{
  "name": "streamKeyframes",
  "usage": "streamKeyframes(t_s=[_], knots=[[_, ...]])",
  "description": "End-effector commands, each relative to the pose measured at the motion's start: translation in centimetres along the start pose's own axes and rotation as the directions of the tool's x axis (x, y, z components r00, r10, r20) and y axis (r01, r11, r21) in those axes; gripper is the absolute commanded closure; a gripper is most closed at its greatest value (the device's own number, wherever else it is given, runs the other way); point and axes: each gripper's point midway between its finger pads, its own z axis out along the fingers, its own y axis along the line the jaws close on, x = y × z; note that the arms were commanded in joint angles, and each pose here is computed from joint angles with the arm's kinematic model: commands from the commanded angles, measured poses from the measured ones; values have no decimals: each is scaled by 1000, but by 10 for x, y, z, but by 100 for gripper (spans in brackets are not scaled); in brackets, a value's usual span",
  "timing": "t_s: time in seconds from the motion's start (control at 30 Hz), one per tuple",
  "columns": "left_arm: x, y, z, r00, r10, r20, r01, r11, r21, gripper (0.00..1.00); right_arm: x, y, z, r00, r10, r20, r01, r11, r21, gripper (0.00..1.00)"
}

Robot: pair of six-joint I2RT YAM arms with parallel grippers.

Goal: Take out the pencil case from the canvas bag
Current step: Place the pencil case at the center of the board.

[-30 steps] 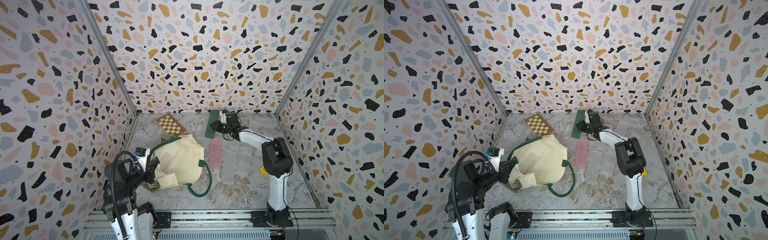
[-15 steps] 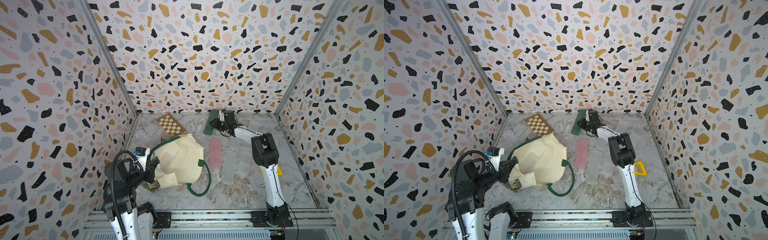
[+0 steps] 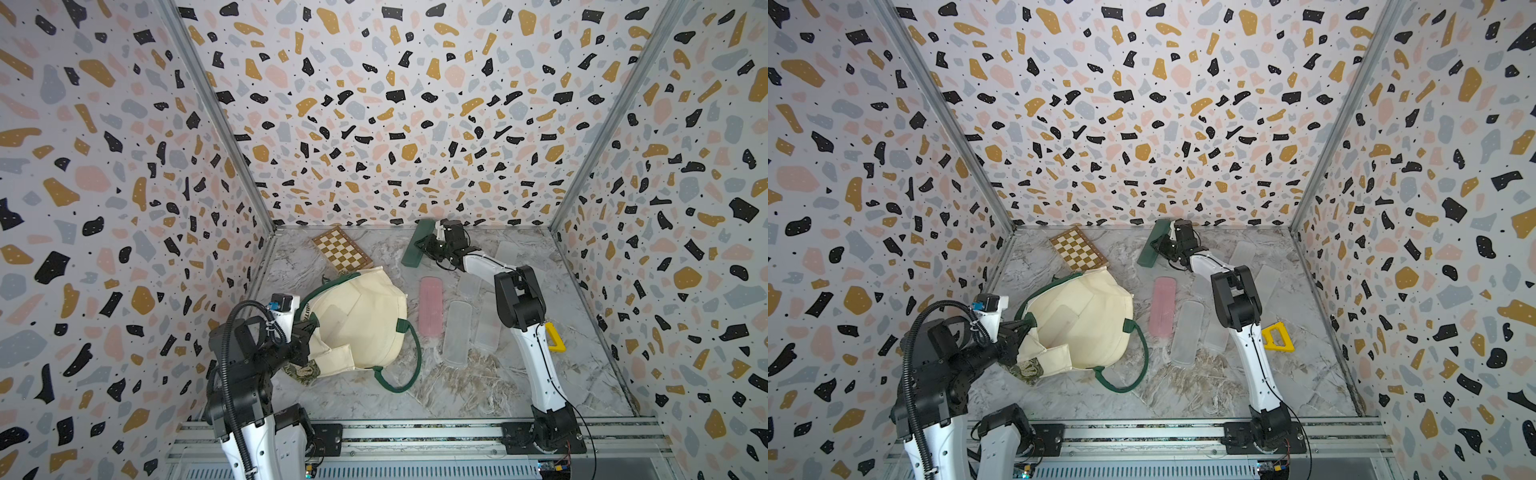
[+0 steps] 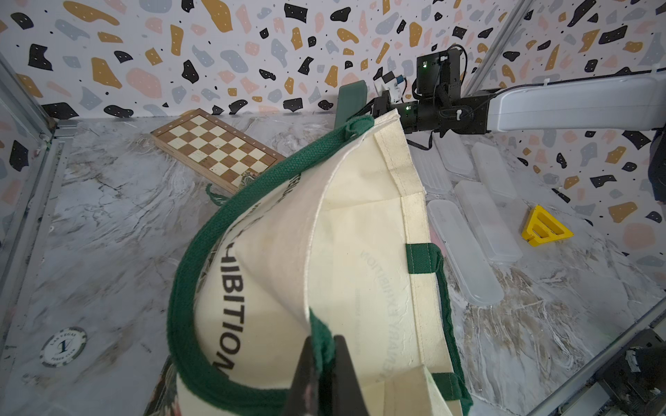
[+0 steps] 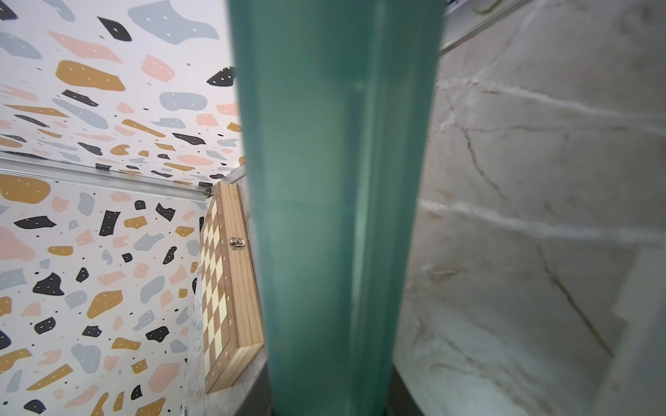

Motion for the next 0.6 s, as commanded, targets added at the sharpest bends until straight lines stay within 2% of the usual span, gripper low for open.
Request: streamKeyframes(t_s=[0.0,0.13,0.43,0.57], knots=[[-9,3,-1,999,22,28,-22,1000,-16,100,-14,14,-5,1000,-11,27,12,1000,-8,57],[-9,3,-1,999,25,31,-24,1000,-16,100,-16,20,-5,1000,-6,8,6,1000,-9,45],[-9,2,-2,999,28,34,-28,1000,-14,100,-22,49,-25,1000,-16,-3,16,1000,-15,33],[-9,0,-2,999,32,36,-31,999,-12,100,-18,61,-45,999,-41,3,41,998,39,26]])
